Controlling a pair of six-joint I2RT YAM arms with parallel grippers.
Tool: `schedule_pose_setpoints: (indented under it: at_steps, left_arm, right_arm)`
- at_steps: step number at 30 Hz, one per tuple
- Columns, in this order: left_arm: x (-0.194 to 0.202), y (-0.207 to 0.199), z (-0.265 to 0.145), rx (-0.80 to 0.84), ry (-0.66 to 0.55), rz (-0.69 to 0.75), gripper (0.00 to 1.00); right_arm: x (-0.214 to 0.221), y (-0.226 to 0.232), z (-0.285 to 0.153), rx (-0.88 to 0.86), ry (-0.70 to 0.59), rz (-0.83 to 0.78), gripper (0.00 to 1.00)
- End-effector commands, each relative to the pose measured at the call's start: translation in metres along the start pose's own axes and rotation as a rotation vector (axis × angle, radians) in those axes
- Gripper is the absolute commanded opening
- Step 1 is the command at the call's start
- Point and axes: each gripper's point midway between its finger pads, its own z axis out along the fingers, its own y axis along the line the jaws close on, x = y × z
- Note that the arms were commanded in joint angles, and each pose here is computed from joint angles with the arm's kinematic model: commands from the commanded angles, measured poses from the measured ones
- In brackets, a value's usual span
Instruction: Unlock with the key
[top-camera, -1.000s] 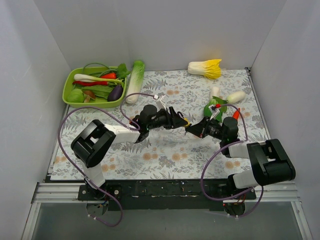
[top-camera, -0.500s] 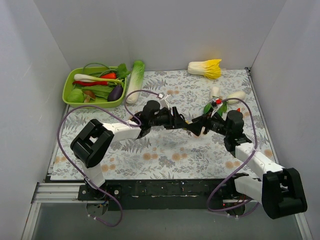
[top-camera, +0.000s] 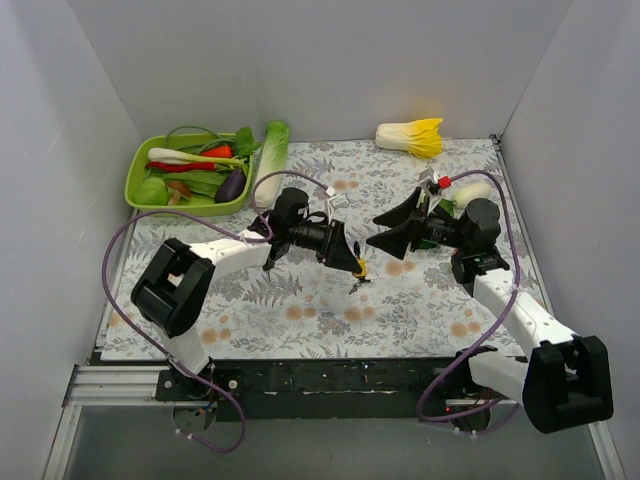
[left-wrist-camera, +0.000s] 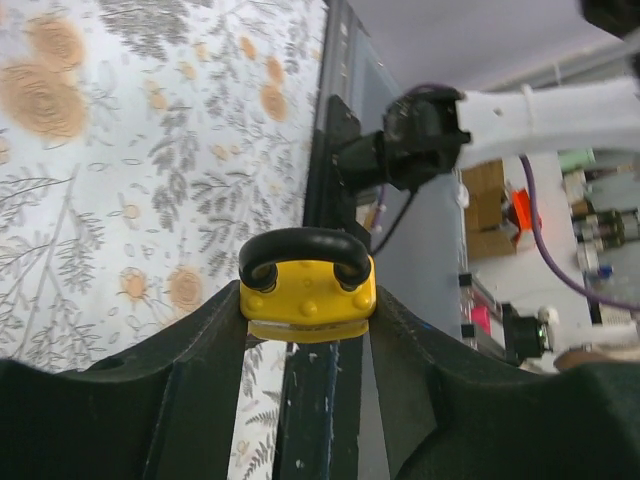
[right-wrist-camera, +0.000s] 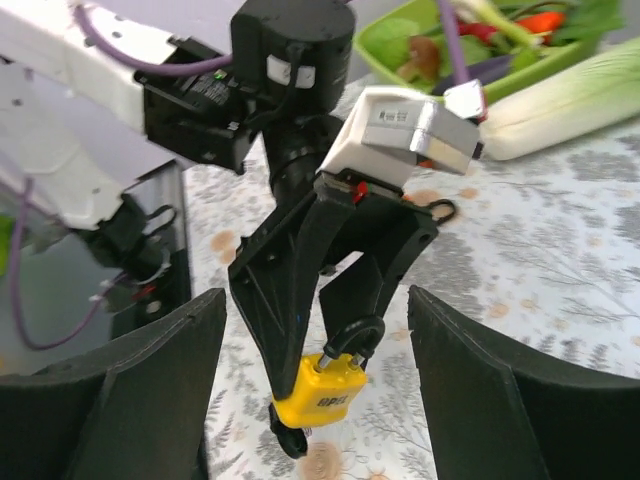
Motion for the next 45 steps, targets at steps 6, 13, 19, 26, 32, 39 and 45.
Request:
schedule_pose_setpoints:
  at_steps: [6,13,19,26,32,39,45]
  left_arm:
    - [0.005,-0.097,-0.043,0.300,0.119,0.273,0.00]
    - [0.015,-0.117,-0.054,0.412,0.181,0.278,0.00]
    - [0.020,-0.119,-0.057,0.430,0.193,0.269,0.00]
    - [0.020,-0.122,-0.059,0.445,0.199,0.275,0.00]
    - [0.022,-0.122,-0.059,0.435,0.203,0.258,0.00]
    - [0.019,-0.121,-0.062,0.424,0.191,0.267,0.00]
    - [0.015,-0.118,-0.065,0.398,0.171,0.272,0.00]
  right_arm:
    - [-0.016,0.058,0.001,-0.369,0.059,-0.006,0.80]
    - [-0.010,0.068,0.013,-0.448,0.111,-0.012,0.80]
    - [0.001,0.076,0.027,-0.497,0.157,0.015,0.79]
    - [0.014,0.078,0.040,-0.515,0.223,0.008,0.71]
    - [0.025,0.085,0.036,-0.550,0.266,0.060,0.59]
    - [0.030,0.091,0.031,-0.568,0.285,0.071,0.52]
    - [0.029,0.095,0.027,-0.572,0.282,0.069,0.33]
